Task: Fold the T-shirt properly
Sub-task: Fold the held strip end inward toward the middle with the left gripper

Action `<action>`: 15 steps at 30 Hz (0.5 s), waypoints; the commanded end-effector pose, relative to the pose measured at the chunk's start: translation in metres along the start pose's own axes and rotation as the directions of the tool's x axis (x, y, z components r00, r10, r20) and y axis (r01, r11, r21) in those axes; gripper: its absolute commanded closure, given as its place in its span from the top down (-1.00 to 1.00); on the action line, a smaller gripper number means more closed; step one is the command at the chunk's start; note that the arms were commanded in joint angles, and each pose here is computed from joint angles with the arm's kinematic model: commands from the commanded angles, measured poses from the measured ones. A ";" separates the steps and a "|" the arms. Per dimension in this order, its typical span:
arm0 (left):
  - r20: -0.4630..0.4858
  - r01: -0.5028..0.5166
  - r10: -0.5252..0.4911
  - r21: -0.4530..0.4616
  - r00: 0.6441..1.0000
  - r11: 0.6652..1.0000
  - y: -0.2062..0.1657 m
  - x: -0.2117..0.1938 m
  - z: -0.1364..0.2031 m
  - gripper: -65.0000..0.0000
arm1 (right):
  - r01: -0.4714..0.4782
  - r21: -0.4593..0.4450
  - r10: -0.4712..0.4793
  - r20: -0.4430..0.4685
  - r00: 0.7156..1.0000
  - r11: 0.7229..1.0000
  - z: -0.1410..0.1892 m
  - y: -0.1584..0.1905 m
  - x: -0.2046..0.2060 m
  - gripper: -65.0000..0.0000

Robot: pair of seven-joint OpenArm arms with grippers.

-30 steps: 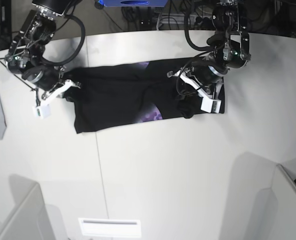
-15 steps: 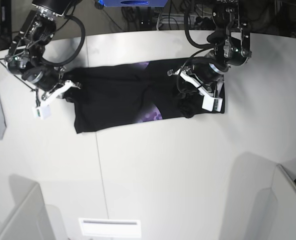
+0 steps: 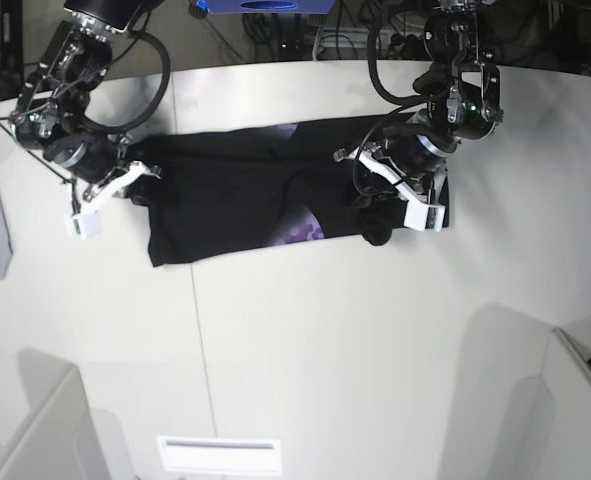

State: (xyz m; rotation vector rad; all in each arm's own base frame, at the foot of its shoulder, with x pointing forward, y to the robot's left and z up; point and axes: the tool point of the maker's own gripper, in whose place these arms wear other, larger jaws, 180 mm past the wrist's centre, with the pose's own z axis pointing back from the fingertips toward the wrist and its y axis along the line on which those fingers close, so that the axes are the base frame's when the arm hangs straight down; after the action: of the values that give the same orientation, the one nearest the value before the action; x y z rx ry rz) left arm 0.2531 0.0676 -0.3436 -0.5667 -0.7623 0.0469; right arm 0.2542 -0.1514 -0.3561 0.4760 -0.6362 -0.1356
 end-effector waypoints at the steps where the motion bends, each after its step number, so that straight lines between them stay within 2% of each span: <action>1: 0.030 0.003 -0.002 -0.021 1.000 1.000 -0.006 0.008 0.002 -1.00 | -0.024 0.014 0.023 0.041 0.999 1.000 0.003 0.004 0.012 -1.00; 15: 0.010 -0.010 0.010 -0.018 1.000 1.000 -0.003 0.002 0.000 -1.00 | -0.023 0.013 0.022 0.040 0.999 1.000 0.003 0.004 0.012 -1.00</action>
State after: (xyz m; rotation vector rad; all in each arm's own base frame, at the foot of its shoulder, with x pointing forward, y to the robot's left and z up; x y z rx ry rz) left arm 0.2490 0.0675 -0.3515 -0.5681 -0.7338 0.0543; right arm 0.2539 -0.1514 -0.3563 0.4760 -0.6351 -0.1357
